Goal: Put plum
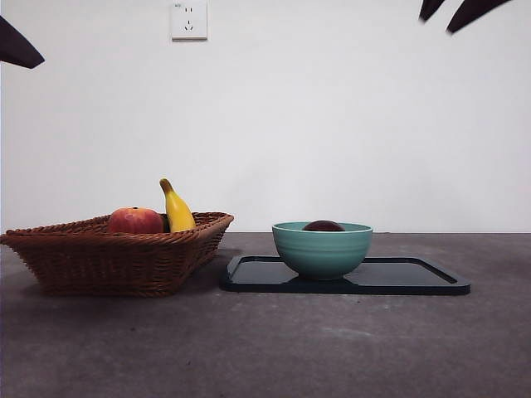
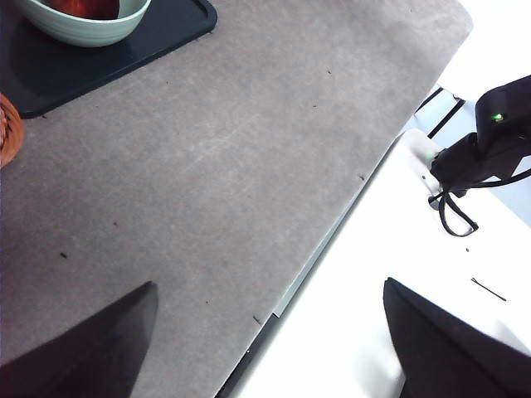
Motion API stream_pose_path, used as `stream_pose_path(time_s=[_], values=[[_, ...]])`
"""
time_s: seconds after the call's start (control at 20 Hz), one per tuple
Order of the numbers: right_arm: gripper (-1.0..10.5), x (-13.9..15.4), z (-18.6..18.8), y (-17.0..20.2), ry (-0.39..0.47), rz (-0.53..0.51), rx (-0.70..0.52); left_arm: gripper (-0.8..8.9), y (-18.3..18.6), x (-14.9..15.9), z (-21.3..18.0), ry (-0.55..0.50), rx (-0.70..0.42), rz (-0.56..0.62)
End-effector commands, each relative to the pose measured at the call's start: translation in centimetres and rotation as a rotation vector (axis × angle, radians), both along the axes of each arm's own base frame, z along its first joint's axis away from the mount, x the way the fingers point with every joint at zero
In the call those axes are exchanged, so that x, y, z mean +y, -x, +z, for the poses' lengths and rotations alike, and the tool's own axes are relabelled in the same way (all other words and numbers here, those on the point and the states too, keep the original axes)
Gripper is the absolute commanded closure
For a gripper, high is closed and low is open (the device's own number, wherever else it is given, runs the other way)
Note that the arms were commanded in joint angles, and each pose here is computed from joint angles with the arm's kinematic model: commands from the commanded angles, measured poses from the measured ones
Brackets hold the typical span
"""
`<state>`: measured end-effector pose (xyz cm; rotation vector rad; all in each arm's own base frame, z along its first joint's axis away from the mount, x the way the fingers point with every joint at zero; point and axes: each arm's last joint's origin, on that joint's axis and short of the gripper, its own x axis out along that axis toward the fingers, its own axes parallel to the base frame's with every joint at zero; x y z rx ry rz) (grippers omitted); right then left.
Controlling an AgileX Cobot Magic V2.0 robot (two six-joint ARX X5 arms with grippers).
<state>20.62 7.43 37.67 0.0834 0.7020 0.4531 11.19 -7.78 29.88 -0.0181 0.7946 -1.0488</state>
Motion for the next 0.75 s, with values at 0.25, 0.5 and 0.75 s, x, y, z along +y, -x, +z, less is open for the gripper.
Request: stream_pose_path(time_s=[0.25,0.5,0.75], values=[[7.6,-1.5,-3.4,6.6,-0.082,0.144,0.004,3.9,-0.1,-0.1,0.3,0.006,-0.015,-0.012],[7.6,-2.4,-6.8,10.3,-0.134,0.222,0.014,3.9,-0.1,-0.1,0.3,0.006,-0.015,-0.012],[7.6,-2.8,-7.6,11.7,-0.144,0.234,0.023,3.9,-0.1,-0.1,0.3,0.006,-0.015,-0.012]])
